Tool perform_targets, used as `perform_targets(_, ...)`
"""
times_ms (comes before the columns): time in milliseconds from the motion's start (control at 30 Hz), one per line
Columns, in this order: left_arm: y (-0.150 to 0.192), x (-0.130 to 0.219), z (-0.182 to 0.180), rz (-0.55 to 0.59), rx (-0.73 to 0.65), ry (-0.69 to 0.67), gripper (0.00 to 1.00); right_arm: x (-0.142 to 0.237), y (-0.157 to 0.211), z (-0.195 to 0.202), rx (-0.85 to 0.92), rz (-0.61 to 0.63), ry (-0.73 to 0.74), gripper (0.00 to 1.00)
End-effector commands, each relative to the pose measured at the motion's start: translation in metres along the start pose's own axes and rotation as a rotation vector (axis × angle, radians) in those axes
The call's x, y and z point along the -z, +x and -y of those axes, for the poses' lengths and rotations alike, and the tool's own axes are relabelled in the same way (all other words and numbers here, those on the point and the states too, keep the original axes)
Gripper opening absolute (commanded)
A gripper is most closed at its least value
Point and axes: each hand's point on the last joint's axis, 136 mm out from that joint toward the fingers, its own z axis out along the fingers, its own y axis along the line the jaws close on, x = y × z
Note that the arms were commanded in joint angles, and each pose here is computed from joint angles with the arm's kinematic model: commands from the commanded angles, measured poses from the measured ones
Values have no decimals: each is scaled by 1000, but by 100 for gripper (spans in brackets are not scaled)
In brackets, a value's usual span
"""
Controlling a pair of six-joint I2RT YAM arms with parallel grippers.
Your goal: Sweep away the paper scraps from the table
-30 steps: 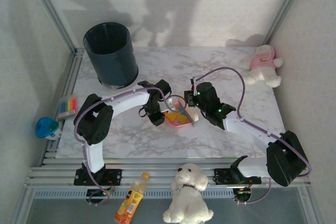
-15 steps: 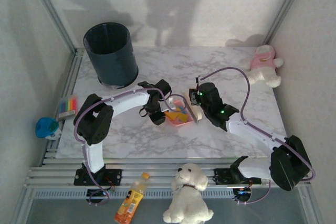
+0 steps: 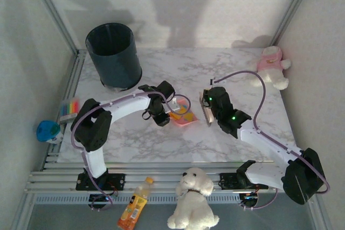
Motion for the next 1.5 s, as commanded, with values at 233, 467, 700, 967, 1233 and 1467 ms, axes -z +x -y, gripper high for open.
perform_targets(233, -28, 38, -36, 180, 75, -148, 0, 7, 1, 23, -33, 24, 109, 0)
perform_targets(467, -41, 54, -49, 265, 121, -173, 0, 5, 4, 21, -29, 13, 106, 0)
perform_targets(700, -61, 81, -56, 418, 166, -132, 0, 3, 5, 17, -20, 7, 90, 0)
perform_targets(967, -78, 116, -71, 570, 257, -43, 0, 2, 5, 15, -20, 0, 80, 0)
perform_targets(1233, -89, 154, -80, 700, 294, 23, 0, 1, 5, 15, -18, -1, 80, 0)
perform_targets(1467, -92, 193, -84, 811, 309, 84, 0, 2, 6, 15, -16, -1, 78, 0)
